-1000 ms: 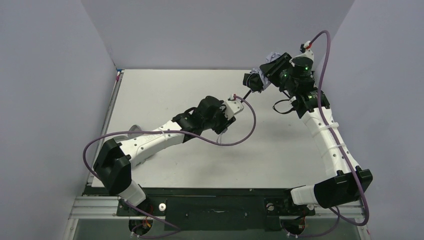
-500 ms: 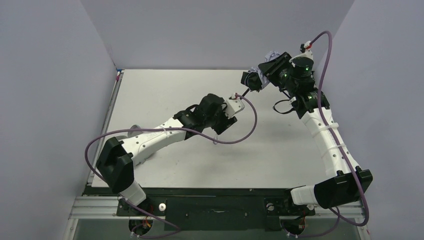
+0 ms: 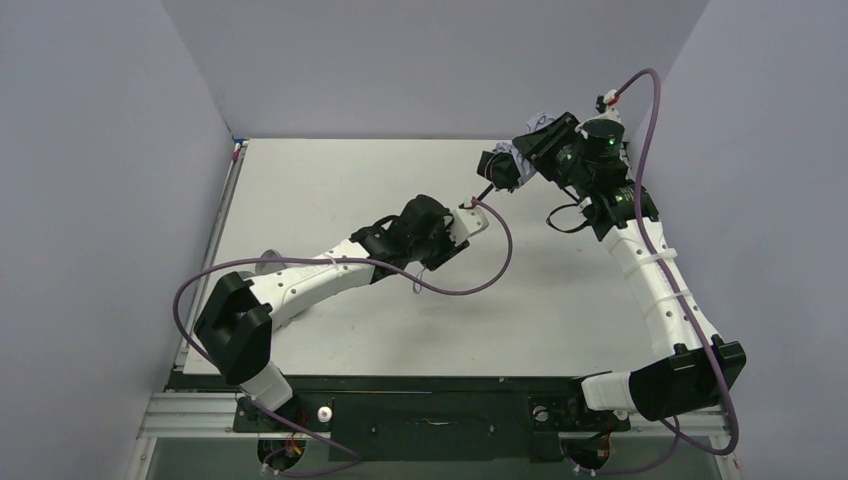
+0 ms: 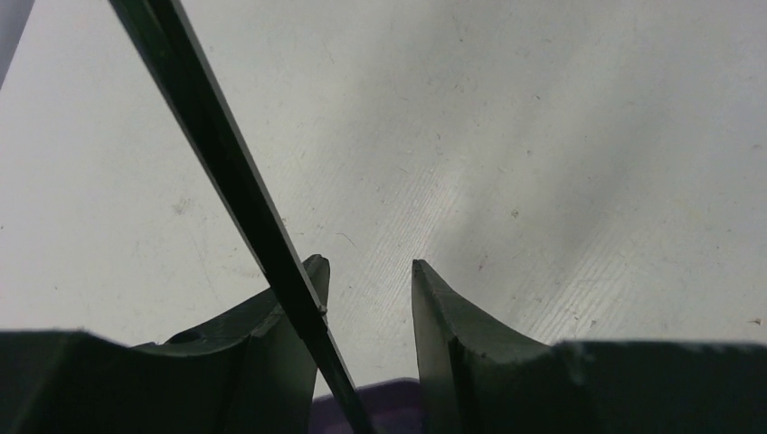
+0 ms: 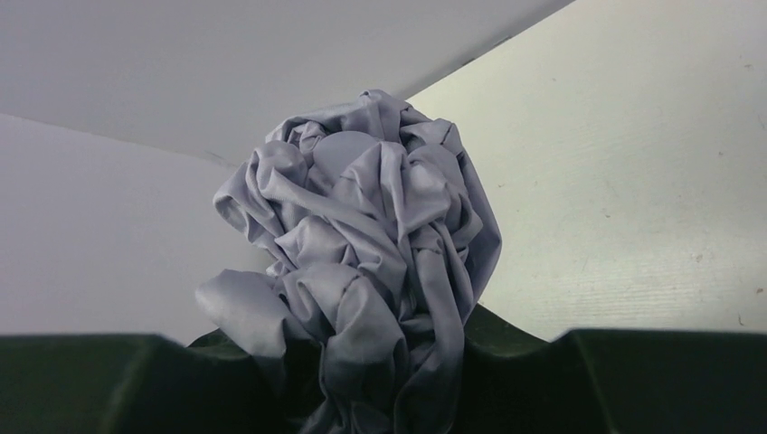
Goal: Open the umbrella
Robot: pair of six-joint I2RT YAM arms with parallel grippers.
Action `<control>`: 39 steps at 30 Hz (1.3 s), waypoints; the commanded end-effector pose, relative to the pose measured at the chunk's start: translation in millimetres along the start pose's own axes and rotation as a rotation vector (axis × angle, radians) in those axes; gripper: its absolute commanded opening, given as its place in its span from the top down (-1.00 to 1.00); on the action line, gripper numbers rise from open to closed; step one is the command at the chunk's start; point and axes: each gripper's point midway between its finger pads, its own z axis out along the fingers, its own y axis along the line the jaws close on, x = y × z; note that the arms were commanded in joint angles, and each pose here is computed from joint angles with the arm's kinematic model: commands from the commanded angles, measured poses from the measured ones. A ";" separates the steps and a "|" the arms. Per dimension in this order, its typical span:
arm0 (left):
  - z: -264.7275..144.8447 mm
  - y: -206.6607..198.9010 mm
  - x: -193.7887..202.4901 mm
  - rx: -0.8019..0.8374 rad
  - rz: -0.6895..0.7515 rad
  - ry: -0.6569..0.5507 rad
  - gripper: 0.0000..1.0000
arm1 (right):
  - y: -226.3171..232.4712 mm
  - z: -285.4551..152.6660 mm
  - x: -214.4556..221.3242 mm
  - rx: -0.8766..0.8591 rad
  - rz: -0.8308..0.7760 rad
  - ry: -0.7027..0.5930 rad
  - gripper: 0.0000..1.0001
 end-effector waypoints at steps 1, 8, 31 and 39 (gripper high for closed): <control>-12.3 -6.7 78.2 0.052 0.002 0.247 0.24 | 55.4 -32.4 -91.8 -0.180 0.018 -0.275 1.00; -14.6 -9.0 121.6 0.069 -0.030 0.353 0.16 | 54.8 -33.8 -128.5 -0.212 0.042 -0.347 1.00; -23.4 -4.8 35.7 0.141 -0.080 0.142 -0.29 | 38.0 -22.4 -131.1 -0.236 0.000 -0.355 1.00; -87.6 17.6 -84.7 0.237 -0.157 -0.264 -0.95 | 47.2 -12.5 -72.7 -0.324 -0.062 -0.194 1.00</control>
